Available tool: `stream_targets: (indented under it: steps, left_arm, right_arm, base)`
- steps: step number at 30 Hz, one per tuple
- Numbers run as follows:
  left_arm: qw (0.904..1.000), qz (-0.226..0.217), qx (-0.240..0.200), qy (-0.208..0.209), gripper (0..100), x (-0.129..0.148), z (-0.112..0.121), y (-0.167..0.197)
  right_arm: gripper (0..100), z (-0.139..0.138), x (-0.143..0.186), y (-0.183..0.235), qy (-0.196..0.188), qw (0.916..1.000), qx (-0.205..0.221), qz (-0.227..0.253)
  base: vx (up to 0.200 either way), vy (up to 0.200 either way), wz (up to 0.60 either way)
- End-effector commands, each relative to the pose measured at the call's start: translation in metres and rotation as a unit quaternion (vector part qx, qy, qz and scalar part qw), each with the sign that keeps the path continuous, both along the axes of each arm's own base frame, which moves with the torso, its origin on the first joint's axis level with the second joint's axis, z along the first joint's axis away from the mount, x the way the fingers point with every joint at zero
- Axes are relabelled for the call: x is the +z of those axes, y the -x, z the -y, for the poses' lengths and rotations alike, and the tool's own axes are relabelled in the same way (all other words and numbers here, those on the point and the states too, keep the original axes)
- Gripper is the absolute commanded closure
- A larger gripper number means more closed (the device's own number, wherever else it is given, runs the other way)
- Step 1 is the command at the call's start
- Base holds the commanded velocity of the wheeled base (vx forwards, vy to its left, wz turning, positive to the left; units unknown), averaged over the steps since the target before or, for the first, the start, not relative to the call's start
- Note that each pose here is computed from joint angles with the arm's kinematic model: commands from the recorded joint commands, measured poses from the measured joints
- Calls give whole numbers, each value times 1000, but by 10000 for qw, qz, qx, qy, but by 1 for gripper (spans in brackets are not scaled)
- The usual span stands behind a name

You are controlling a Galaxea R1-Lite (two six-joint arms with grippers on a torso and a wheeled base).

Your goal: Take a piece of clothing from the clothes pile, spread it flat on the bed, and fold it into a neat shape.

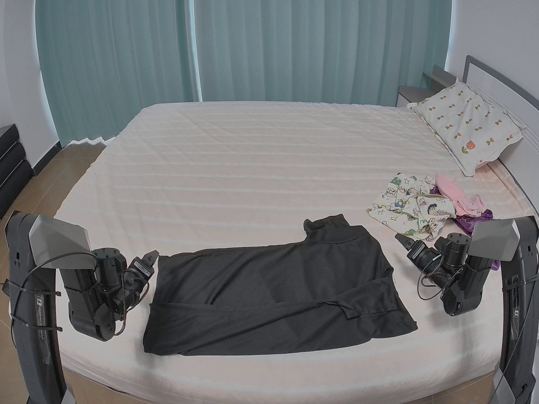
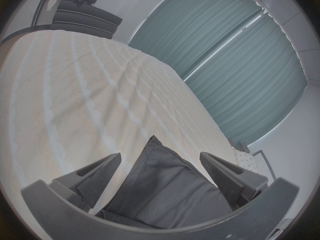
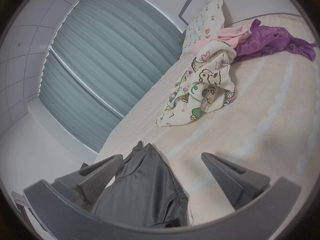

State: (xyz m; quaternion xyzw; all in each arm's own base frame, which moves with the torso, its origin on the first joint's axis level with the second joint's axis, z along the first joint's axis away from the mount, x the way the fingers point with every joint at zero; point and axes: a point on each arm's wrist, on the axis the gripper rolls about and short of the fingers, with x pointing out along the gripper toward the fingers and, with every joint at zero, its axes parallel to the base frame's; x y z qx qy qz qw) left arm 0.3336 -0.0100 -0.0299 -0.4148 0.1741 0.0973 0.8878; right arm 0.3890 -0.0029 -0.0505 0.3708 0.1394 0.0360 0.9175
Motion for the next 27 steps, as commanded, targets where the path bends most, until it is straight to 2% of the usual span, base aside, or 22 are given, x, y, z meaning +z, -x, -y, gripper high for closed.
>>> stream_targets:
  steps: [1, 10, 19, 25, 27]
  left_arm:
    - [10000, 5, -5, 19, 0, 0, 1, 0]
    - [9999, -41, -94, 1, 0, -2, 8, 1]
    - [10000, 6, 28, -31, 0, -1, 4, -1]
    - [9998, 152, 100, -43, 0, 2, 0, -2]
    - [9998, 174, 97, -49, 0, 2, 0, -3]
  right_arm:
    - [0, 0, 1, 0, -2, 10000, 2, 49]
    - [0, 1, 1, -2, 6, 10000, -4, 81]
    - [0, 0, -1, -2, 8, 10000, -4, 58]
    - [0, -1, -1, -2, 8, 10000, 4, 58]
    - [0, -1, -2, -1, 7, 10000, 4, 42]
  base:
    - [0, -200, 0]
    - [0, -200, 0]
    - [0, 0, 0]
    - [200, 0, 0]
    - [0, 0, 0]
